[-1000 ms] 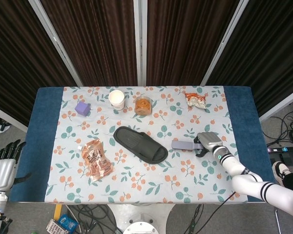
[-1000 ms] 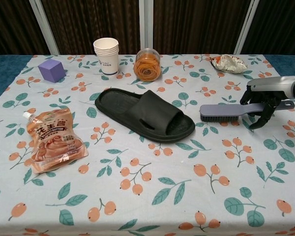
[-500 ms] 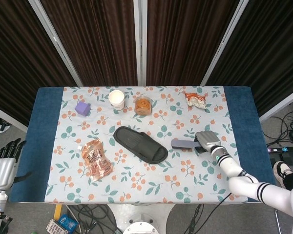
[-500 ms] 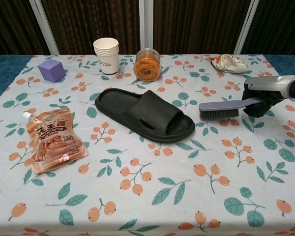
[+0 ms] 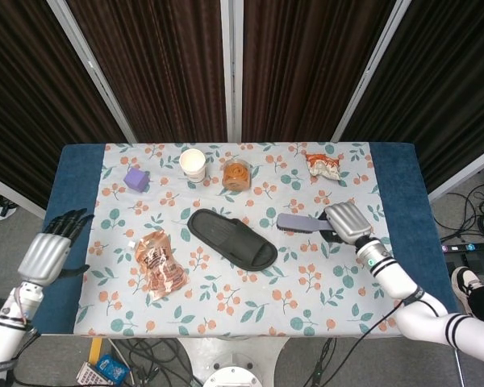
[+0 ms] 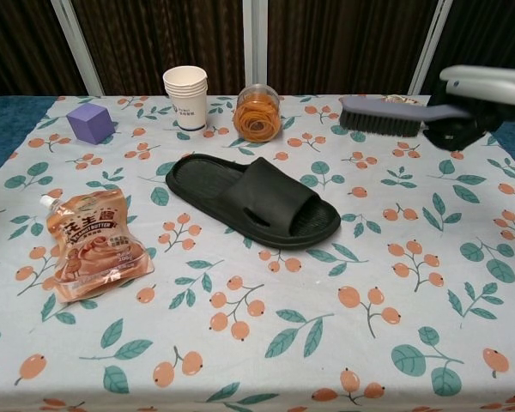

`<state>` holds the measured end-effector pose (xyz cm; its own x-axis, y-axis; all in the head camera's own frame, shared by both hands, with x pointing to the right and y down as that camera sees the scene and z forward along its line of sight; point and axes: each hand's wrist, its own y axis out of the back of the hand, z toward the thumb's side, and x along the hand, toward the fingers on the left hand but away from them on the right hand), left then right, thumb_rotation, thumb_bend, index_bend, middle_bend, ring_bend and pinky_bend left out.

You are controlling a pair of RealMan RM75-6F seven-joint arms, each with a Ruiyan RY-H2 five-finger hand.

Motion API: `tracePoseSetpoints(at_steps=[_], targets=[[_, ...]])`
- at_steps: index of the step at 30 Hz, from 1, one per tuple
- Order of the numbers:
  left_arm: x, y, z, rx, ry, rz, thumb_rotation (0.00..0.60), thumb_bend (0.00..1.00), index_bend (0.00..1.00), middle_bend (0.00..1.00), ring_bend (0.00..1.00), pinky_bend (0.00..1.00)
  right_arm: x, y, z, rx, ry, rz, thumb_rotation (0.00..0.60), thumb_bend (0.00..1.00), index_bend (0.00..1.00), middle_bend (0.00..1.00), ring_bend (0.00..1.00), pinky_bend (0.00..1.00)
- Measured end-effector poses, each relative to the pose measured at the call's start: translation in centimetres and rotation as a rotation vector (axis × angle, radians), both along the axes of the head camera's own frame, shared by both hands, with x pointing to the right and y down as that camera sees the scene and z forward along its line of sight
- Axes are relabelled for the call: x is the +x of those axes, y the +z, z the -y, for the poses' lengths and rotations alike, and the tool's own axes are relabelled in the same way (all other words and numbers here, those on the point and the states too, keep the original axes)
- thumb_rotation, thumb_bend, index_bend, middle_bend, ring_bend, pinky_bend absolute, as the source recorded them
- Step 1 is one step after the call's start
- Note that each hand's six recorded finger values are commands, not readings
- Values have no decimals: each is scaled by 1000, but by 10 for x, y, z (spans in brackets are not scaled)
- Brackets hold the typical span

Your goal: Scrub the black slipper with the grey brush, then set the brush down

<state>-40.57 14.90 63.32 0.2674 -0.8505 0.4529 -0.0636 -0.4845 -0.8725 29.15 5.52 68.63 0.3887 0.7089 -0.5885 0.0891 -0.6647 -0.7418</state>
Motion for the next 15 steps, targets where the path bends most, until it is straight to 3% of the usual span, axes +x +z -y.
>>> tracePoseSetpoints(at_steps=[7,11,15], targets=[[67,28,48,-89,175,-103,600,74,148,160,101,162,-8,-35,15,72,-45,19,600,757,1000,1000,1000,1000],[115,55,75,-159,289,-108,600,79,148,160,101,162,-14,-43,17,90,-70,-3,600,756,1000,1000,1000,1000],[154,80,90,-183,380,-81,600,85,148,159,101,162,-15,-44,16,81,-73,-27,600,755,1000,1000,1000,1000]])
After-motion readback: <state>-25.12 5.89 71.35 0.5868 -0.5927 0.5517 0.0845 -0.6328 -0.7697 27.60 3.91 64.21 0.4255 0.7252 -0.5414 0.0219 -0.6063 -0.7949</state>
